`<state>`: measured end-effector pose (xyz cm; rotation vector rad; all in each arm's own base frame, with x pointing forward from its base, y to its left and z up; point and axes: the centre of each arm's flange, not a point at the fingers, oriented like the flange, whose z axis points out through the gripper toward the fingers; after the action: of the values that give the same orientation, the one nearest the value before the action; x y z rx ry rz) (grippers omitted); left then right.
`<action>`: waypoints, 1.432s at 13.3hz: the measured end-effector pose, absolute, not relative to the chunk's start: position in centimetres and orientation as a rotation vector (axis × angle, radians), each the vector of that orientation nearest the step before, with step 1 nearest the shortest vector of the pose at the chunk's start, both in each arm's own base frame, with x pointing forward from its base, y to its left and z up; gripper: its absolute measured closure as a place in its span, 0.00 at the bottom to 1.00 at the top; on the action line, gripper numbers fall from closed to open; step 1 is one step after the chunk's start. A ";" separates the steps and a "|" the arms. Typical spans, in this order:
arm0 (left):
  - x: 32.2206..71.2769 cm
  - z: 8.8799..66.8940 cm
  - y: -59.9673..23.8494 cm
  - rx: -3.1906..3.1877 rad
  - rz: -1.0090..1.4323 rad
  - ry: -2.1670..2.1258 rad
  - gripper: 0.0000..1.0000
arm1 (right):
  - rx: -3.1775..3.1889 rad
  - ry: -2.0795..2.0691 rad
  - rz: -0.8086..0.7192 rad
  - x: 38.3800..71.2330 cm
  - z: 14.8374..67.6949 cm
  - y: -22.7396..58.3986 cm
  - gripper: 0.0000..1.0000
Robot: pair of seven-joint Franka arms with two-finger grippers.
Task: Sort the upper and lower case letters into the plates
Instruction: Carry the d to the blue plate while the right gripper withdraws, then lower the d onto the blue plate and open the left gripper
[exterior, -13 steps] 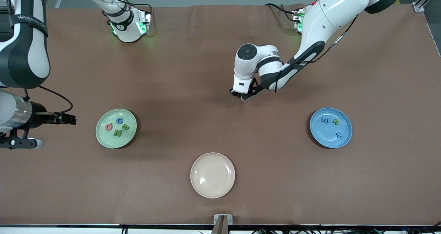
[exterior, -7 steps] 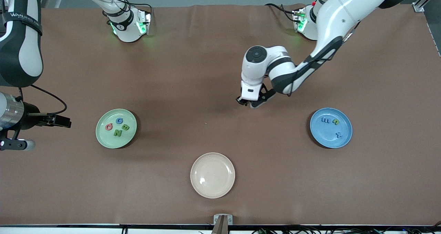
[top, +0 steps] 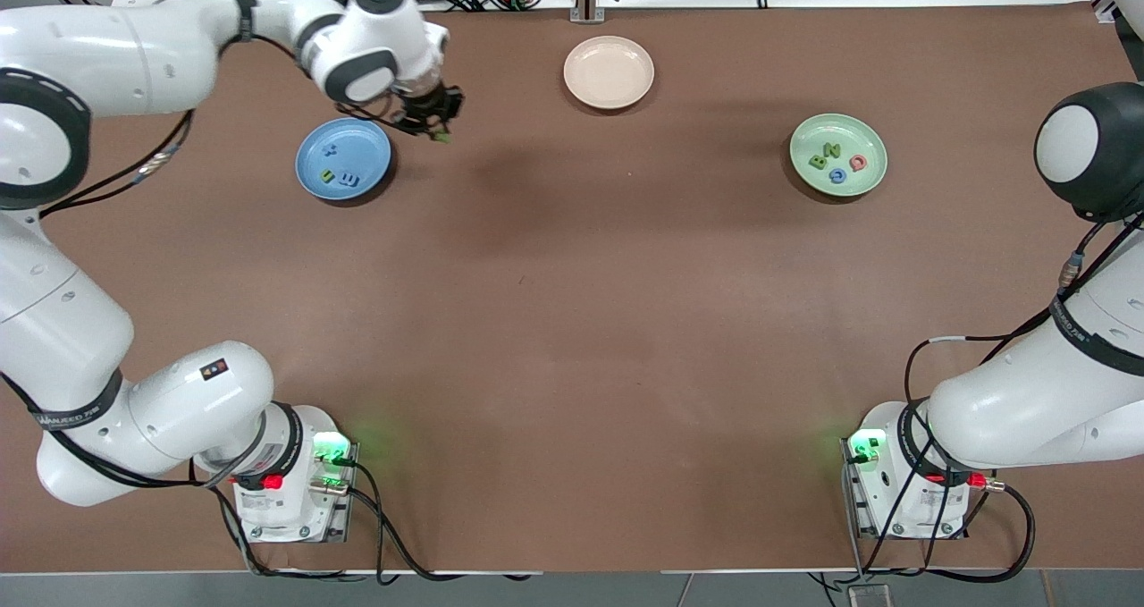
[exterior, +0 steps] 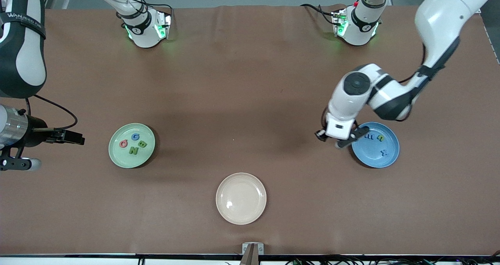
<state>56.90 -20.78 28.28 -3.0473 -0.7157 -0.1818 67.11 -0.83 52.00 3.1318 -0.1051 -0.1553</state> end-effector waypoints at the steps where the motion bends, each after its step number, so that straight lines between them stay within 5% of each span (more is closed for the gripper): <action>1: 57.9 28.2 -17.9 -3.050 -0.177 -0.670 0.72 | 3.122 -0.104 -0.155 66.9 52.3 -0.9 0.00; 8: 60.1 24.0 -2.7 -3.041 -0.057 -0.418 0.72 | 3.126 -0.112 -0.169 63.1 55.8 -1.3 0.00; 19: 62.0 19.0 -0.6 -3.012 0.001 -0.274 0.72 | 3.145 -0.127 -0.147 57.7 59.0 -2.2 0.00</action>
<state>62.04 -0.62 19.03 -3.0116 -0.2737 0.0015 57.69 -2.19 58.98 3.1455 -0.1274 -0.1469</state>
